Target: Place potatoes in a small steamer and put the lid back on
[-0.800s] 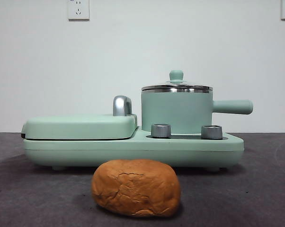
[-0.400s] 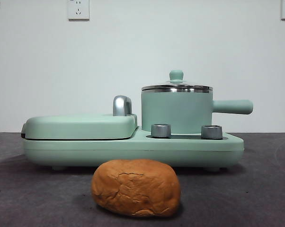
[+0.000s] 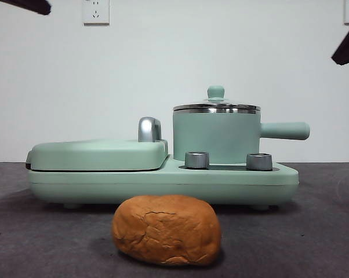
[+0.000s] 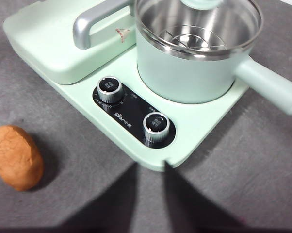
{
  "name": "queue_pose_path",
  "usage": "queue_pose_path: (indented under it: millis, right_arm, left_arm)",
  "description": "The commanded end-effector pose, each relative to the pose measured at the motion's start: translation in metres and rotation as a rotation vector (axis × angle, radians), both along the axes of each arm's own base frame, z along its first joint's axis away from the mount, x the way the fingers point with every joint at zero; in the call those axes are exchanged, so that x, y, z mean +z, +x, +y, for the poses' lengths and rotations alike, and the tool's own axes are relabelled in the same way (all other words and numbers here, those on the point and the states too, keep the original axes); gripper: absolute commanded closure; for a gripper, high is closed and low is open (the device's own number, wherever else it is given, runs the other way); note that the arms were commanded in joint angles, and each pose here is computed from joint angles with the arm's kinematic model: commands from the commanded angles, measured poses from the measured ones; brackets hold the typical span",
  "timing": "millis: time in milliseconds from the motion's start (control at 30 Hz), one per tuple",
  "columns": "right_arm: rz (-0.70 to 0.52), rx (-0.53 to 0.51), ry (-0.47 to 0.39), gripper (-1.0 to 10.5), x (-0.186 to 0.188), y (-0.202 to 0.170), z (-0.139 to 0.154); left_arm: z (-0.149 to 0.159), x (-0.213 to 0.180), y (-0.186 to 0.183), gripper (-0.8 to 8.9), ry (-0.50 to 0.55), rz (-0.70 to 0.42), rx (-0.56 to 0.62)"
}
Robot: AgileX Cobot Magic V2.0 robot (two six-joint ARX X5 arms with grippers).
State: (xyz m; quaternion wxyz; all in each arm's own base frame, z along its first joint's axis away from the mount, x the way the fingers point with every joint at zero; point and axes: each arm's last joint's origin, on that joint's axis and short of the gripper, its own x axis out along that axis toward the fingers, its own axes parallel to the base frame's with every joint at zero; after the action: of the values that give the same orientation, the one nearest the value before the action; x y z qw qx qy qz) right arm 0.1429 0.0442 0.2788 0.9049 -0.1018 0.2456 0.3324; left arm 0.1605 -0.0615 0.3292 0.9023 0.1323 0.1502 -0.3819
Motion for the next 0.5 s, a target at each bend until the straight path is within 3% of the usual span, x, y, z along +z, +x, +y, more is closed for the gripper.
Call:
queue_pose_path:
  millis: [33,133,500]
  right_arm:
    - [-0.041,-0.016,-0.021,6.6,0.007,0.002,0.001]
    - [-0.047,-0.027,-0.024,6.4,0.008,0.001,0.001]
    - [-0.065,-0.081,0.062,6.4,0.018,0.004,0.001]
  left_arm:
    - [-0.002,0.010,0.001,5.39,-0.010,-0.064,-0.020]
    - [-0.004,0.011,0.002,5.02,-0.015,-0.080,-0.026]
    - [-0.028,0.009,0.025,5.40,-0.084,-0.108,-0.078]
